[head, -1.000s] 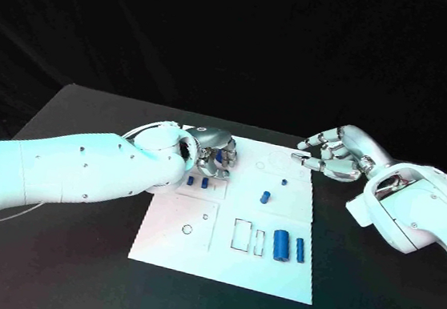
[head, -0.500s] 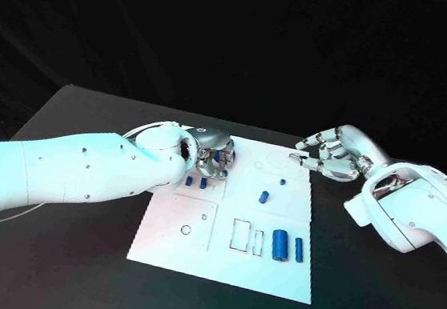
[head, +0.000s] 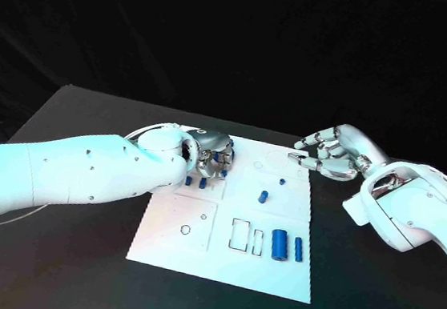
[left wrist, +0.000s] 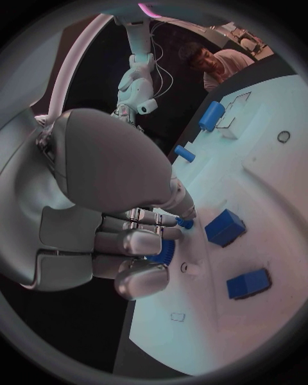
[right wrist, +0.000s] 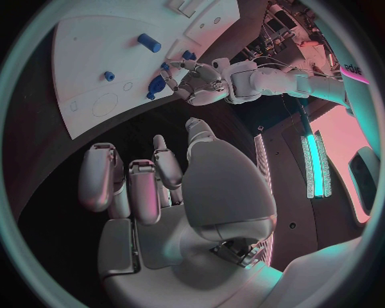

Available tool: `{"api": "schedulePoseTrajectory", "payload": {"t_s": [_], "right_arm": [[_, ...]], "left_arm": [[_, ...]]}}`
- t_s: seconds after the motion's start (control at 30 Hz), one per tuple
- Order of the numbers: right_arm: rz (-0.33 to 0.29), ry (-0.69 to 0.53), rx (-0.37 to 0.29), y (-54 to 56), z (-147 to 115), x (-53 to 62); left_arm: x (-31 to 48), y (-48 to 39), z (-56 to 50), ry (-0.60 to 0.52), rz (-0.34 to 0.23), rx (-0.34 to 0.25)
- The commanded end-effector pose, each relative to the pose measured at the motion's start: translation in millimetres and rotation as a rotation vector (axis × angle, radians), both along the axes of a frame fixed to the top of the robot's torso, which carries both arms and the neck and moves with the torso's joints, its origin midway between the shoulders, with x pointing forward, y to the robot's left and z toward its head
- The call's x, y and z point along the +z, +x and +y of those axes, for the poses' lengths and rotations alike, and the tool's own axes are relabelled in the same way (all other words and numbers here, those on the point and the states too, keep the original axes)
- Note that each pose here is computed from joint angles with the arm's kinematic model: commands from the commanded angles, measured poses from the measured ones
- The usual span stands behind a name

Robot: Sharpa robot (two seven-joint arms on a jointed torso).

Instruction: Assemble the parts on the task board

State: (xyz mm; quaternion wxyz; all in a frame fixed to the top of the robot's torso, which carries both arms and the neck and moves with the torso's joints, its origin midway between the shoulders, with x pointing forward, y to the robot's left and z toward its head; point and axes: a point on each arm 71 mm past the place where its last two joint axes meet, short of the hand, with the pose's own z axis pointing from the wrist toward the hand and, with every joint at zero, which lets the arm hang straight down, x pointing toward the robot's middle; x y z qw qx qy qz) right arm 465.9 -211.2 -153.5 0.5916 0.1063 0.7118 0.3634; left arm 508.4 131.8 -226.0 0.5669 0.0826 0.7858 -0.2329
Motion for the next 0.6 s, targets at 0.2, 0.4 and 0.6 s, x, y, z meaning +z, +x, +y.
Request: {"api": "schedulePoseTrajectory", "payload": {"t_s": [0.2, 0.4, 0.6], "right_arm": [[-0.004, -0.006, 0.014, -0.9, 1.6, -0.1], [-0.004, -0.006, 0.014, -1.0, 1.4, -0.1], [-0.004, -0.005, 0.014, -1.1, 1.7, 0.0]], "left_arm": [[-3.5, -0.8, -3.2, 0.015, 0.025, -0.009], [-4.8, -0.8, -3.9, 0.020, 0.034, -0.007], [-6.0, -0.6, -4.0, 0.024, 0.045, -0.006]]}}
